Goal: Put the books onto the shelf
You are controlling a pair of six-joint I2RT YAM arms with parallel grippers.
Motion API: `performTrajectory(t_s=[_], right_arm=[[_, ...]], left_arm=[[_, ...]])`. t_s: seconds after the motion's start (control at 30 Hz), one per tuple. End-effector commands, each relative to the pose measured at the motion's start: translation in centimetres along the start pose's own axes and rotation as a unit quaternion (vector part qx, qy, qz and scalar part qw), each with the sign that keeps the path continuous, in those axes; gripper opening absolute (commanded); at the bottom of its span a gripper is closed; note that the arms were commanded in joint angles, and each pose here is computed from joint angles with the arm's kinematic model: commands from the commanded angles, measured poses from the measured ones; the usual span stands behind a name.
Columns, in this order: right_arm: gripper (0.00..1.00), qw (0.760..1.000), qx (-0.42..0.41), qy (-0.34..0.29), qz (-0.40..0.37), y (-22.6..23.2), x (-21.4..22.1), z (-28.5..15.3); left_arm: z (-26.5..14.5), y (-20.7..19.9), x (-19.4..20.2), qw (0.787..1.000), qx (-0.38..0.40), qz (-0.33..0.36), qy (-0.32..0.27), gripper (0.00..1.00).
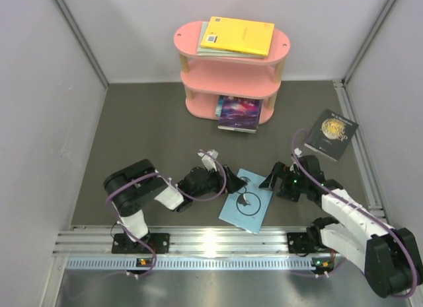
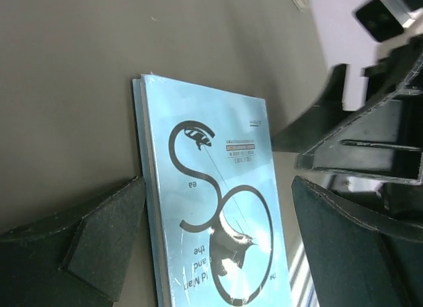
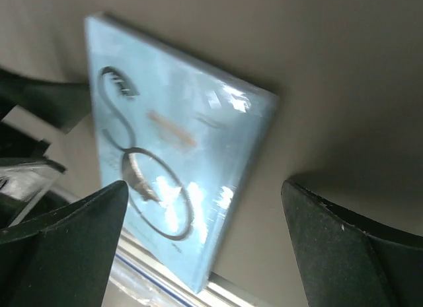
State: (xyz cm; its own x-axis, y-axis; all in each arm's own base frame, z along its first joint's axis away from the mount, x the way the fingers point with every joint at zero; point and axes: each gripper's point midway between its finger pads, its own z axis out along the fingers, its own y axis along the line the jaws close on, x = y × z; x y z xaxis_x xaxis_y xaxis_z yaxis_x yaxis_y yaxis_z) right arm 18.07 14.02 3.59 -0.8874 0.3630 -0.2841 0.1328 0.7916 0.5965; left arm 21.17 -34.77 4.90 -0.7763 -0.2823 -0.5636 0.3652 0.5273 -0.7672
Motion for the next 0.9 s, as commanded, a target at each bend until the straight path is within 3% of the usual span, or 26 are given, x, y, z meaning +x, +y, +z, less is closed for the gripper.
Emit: performTrajectory(t_s=[0.0,0.2,0.23,0.3,0.4,0.5,0.53,0.6,0.63,0.7,0.83,0.87], right_arm=[[1.0,0.998,0.053,0.042,0.02,-2.9,4.2,1.4],[1.0,0.994,-0.007,0.096,0.046,-1.3,8.4,3.6],[1.0,0.995,-0.038,0.083,0.038,-0.1,7.8,3.9],[0.95,0.994,-0.049,0.084,0.047,0.0,8.2,3.9],[0.87,0.993,-0.099,0.038,0.058,1.9,6.6,3.2],[0.71,0.983,-0.163,-0.042,0.075,4.7,3.7,1.5],[0.63,0.98,-0.172,-0.061,0.075,5.2,3.0,1.0],[0.58,0.977,-0.172,-0.109,0.072,6.2,0.9,-0.7],[0.49,0.973,-0.179,-0.126,0.067,6.9,0.1,-1.4],[0.38,0.978,-0.147,-0.136,0.054,6.5,-0.5,-2.1],[0.0,0.99,-0.092,-0.106,0.025,5.9,-0.2,-2.1],[0.0,0.99,-0.093,-0.101,0.017,6.3,-0.2,-2.3]], left_arm=[[-1.5,2.7,7.0,0.991,-0.021,-0.051,0.121,0.99],[-1.3,-0.4,9.7,0.979,0.073,-0.093,0.167,0.99],[-1.2,-1.7,9.1,0.977,0.109,-0.093,0.157,0.99],[-1.4,-1.3,10.0,0.972,0.118,-0.111,0.169,0.99],[-1.6,-1.5,10.2,0.968,0.138,-0.127,0.167,0.99],[-1.3,-1.4,10.8,0.966,0.139,-0.13,0.175,0.98],[-1.3,-1.3,11.0,0.966,0.137,-0.129,0.176,0.97],[-1.3,-1.3,10.9,0.967,0.138,-0.125,0.173,0.97],[-1.4,-1.1,10.8,0.968,0.133,-0.125,0.169,0.97],[-1.6,-1.1,10.7,0.97,0.13,-0.12,0.166,0.97],[-1.9,-1.2,9.9,0.972,0.134,-0.115,0.152,0.98],[-2.1,-1.6,9.2,0.973,0.14,-0.112,0.143,0.99]])
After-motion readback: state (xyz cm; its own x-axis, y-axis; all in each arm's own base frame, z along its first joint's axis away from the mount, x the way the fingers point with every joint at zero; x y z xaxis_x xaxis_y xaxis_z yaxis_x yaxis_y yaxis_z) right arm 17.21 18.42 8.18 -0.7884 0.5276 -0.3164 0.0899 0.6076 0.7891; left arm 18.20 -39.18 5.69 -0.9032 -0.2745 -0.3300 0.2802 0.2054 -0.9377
